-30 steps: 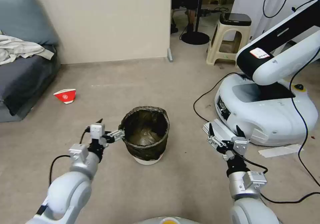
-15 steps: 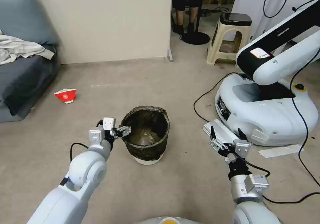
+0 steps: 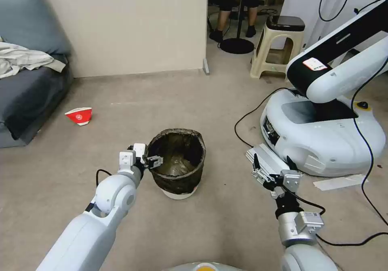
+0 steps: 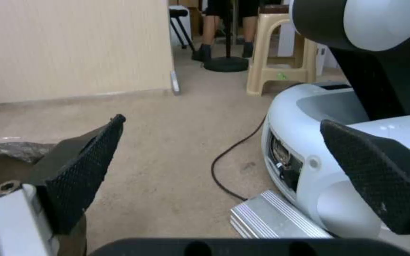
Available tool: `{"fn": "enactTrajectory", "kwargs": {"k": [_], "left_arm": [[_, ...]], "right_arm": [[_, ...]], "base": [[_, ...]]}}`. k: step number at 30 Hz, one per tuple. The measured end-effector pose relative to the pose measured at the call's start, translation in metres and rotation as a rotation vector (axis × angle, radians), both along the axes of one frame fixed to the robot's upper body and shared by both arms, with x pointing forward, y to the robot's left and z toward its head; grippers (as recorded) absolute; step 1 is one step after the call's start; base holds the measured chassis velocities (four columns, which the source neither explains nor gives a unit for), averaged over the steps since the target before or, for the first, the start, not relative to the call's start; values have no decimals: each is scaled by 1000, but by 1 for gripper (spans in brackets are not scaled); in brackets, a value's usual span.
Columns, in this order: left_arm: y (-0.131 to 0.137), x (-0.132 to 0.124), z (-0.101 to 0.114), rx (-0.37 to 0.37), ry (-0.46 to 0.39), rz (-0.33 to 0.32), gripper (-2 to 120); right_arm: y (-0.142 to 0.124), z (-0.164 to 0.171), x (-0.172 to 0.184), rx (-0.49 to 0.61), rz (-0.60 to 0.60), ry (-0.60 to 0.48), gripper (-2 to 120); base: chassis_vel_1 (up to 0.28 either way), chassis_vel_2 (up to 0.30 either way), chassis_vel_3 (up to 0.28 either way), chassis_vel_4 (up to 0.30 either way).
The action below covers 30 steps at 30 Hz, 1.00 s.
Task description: Pick up the trash can from the floor.
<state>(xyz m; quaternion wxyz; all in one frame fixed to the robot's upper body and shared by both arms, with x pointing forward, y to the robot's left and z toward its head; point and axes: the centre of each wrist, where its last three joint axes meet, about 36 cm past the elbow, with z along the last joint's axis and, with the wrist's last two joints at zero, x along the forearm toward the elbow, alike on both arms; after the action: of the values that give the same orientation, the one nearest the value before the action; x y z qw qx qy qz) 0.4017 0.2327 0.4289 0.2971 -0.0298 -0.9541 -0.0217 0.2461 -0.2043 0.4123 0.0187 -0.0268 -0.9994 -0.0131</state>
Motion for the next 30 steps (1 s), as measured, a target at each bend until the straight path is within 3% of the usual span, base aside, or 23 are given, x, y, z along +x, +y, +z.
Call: {"fn": "enactTrajectory", "kwargs": {"k": [12, 18, 21, 30], "left_arm": [[-7, 5, -5, -6, 49, 27, 100], [-6, 6, -8, 2, 61, 37, 86], [-6, 6, -8, -2, 64, 40, 70], [-8, 6, -12, -4, 74, 38, 41]], "right_arm": [[0, 2, -2, -31, 7, -15, 100], [1, 1, -2, -30, 10, -16, 100], [1, 1, -2, -32, 11, -16, 100], [1, 5, -2, -24, 6, -23, 100]], "base": [[0, 0, 0, 0], [0, 0, 0, 0], [0, 0, 0, 0], [0, 0, 0, 0]]}}
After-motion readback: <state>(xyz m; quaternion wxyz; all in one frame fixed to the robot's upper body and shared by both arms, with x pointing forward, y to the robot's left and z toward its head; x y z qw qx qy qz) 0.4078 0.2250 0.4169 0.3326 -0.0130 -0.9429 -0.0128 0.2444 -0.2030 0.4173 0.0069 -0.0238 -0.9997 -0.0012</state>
